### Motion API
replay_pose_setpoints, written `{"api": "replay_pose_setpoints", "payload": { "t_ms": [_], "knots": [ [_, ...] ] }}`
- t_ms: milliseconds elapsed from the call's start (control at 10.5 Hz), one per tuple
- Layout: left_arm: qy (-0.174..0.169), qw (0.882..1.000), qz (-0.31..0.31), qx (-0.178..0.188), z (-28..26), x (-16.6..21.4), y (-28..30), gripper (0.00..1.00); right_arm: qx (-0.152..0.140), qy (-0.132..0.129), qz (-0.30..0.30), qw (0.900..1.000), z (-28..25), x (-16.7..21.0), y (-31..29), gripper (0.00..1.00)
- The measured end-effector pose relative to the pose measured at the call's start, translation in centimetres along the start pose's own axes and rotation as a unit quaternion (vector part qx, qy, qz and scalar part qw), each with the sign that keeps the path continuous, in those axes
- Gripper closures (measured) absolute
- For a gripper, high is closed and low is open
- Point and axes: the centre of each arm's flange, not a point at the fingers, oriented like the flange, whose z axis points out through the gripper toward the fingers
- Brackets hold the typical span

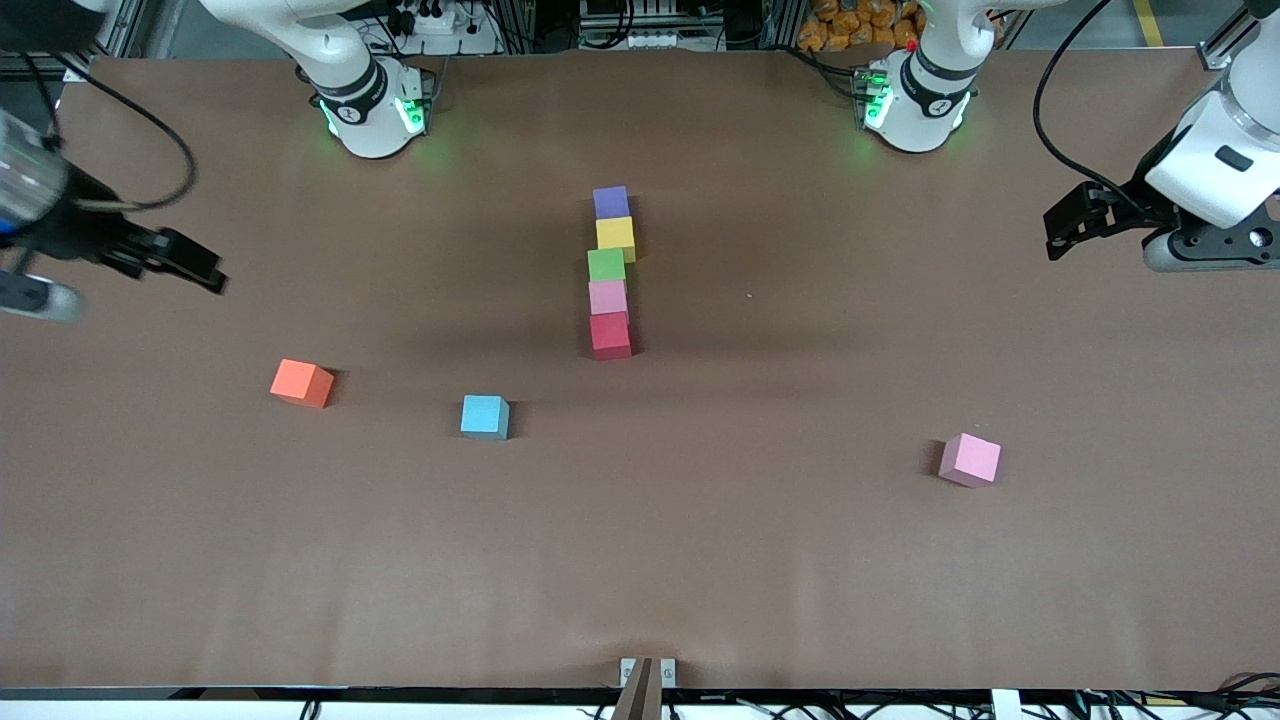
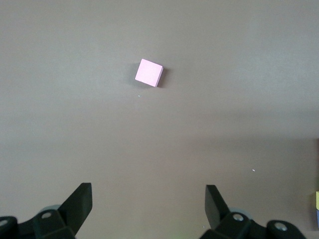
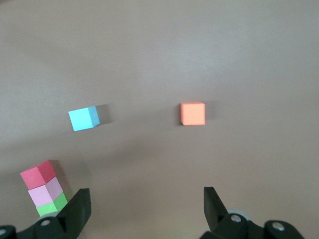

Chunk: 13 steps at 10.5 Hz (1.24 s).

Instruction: Arrange blocks into number 1

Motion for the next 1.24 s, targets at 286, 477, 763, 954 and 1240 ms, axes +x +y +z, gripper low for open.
{"api": "replay_pose_setpoints", "payload": {
  "t_ms": [286,477,763,954,1240],
  "knots": [
    [0.0,1.0,0.0,0.0,0.0,0.0,0.0,0.0,0.004,0.007,-0.012,1.0,-2.4,-1.1,4.0,0.0],
    [0.0,1.0,0.001,0.0,0.0,0.0,0.1,0.0,-0.007,0.009,-0.036,0.999,-2.6,-0.9,6.3,0.0],
    [0.0,1.0,0.0,0.0,0.1,0.0,0.0,0.0,-0.015,0.009,-0.055,0.998,-2.8,-1.0,7.4,0.0],
    [0.0,1.0,0.0,0.0,0.1,0.0,0.1,0.0,-0.016,0.006,-0.059,0.998,-2.8,-1.1,7.5,0.0],
    [-0.001,1.0,0.001,0.0,0.2,0.0,0.1,0.0,-0.016,0.004,-0.059,0.998,-2.7,-1.1,7.7,0.0]
  ]
}}
